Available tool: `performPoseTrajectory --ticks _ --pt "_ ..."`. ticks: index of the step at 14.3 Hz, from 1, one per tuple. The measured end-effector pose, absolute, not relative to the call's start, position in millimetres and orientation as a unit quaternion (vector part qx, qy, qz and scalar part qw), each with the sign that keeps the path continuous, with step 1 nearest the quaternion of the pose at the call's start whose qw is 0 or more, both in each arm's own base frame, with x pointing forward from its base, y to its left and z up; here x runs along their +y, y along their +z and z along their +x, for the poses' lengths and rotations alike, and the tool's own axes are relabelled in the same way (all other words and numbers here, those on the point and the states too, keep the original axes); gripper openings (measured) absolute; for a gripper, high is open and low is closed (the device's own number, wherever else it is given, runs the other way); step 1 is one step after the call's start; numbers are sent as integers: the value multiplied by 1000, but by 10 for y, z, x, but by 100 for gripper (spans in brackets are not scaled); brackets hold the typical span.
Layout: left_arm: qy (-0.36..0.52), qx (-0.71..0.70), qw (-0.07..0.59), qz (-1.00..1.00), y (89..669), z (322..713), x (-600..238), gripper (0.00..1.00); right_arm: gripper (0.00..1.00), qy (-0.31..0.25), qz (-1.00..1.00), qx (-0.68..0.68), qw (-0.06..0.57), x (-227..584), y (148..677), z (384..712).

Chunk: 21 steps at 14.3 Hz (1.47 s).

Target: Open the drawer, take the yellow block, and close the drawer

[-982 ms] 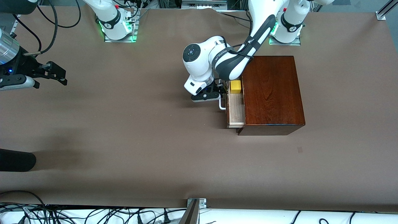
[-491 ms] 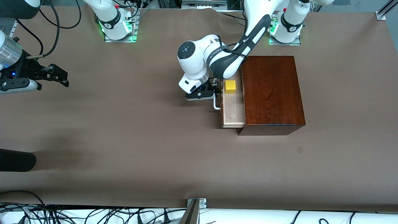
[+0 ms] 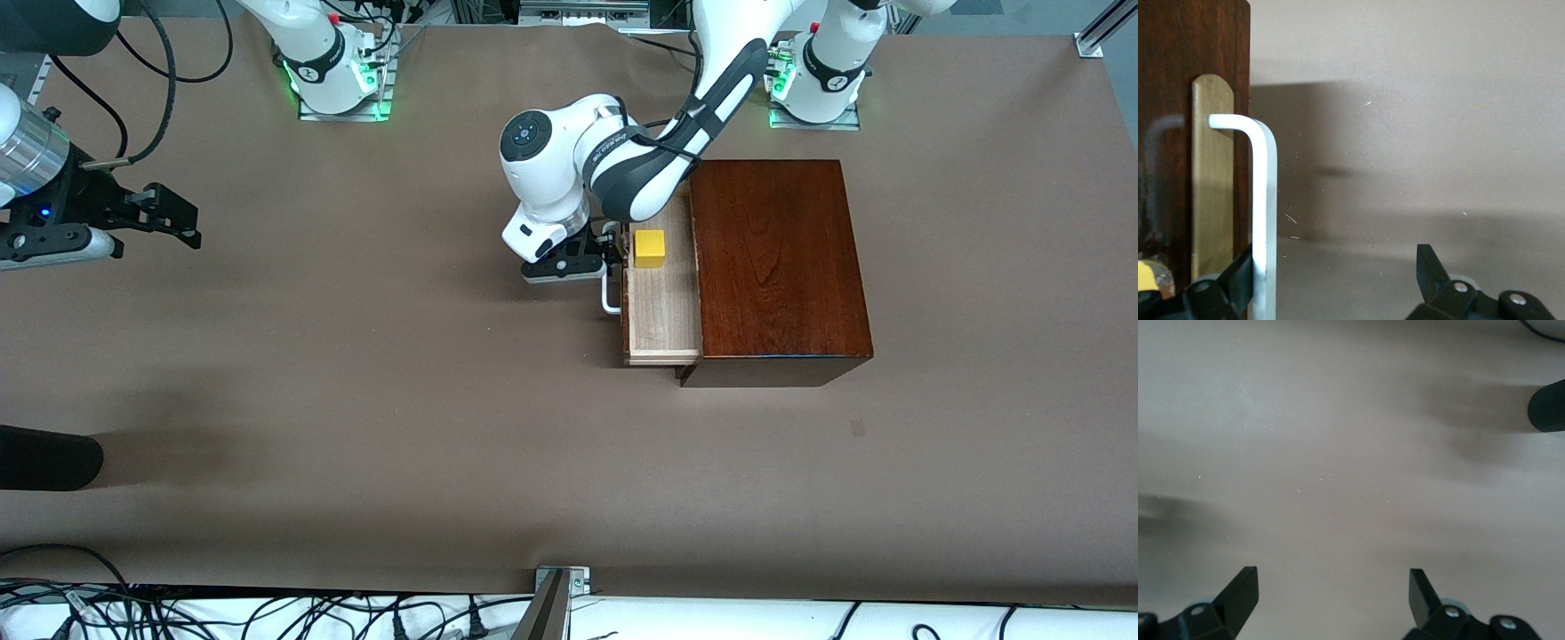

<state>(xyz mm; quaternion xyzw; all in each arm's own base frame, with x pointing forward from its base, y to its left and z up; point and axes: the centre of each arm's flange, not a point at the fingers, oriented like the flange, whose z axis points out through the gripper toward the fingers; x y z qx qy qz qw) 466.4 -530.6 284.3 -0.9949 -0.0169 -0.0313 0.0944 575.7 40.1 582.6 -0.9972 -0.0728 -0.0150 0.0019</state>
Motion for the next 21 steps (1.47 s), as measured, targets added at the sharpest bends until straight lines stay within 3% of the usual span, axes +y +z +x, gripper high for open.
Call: performPoseTrajectory --ticks 10,16,21 --pt "-33 -27 76 -996 3005 4716 -5372 100 100 -10 -994 -109 5 823 5769 5737" --pt "19 -2 70 -997 4126 4837 -5118 100 100 -11 -995 -104 5 765 5775 5744" --pt "57 43 61 -996 5134 5604 -3552 100 100 4 -994 -111 20 833 5766 5693"
